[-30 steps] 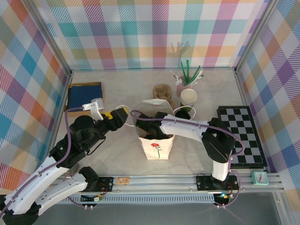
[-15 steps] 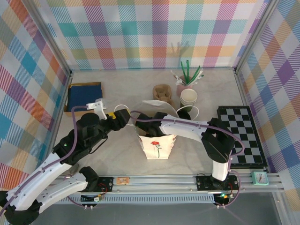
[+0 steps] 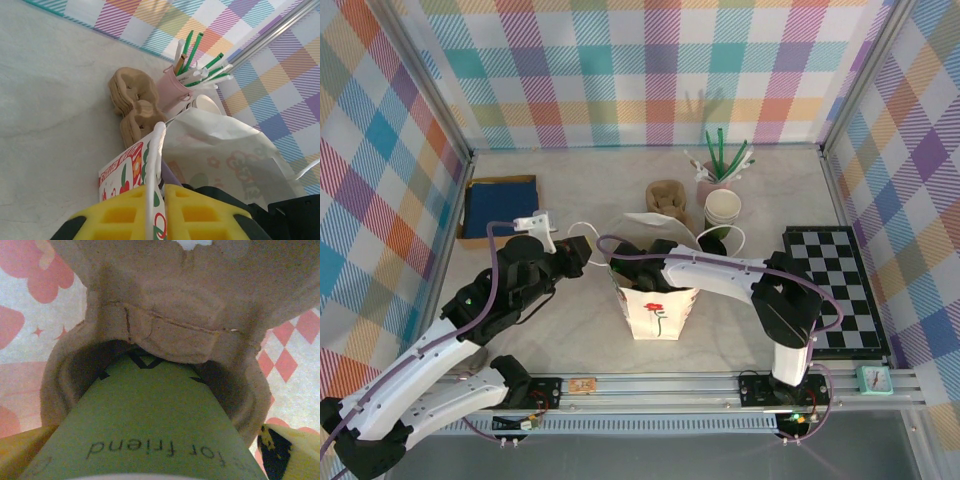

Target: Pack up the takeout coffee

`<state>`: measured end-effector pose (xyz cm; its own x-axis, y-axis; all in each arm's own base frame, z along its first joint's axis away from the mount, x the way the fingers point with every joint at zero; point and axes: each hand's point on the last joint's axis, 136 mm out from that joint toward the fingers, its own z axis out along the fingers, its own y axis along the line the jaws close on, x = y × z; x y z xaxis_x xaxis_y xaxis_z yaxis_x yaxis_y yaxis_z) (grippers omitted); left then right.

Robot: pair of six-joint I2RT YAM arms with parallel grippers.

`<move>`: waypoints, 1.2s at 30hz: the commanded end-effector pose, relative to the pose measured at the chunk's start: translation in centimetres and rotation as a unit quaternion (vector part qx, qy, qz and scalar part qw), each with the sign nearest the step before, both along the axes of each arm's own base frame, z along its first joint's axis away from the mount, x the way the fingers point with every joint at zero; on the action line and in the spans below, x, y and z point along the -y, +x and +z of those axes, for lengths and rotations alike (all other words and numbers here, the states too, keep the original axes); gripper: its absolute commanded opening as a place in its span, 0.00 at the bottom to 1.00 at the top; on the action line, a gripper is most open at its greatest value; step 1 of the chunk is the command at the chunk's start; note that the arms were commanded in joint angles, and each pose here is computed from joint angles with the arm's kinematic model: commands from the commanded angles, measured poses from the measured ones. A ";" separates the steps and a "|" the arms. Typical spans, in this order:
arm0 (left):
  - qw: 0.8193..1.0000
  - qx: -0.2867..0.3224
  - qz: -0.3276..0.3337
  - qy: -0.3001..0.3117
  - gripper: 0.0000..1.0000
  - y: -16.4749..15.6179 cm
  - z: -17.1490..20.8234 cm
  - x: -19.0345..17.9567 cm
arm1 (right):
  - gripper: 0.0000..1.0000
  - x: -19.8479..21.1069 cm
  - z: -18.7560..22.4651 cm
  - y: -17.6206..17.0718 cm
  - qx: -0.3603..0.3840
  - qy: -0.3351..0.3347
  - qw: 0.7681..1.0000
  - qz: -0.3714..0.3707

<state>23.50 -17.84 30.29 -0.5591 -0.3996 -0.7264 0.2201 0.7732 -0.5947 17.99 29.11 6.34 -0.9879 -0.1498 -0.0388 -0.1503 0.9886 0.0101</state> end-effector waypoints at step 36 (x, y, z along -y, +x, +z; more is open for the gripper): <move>1.000 -0.005 -0.007 0.006 0.10 -0.3 0.3 0.2 | 0.99 1.9 5.7 0.9 0.055 0.000 0.998 -0.009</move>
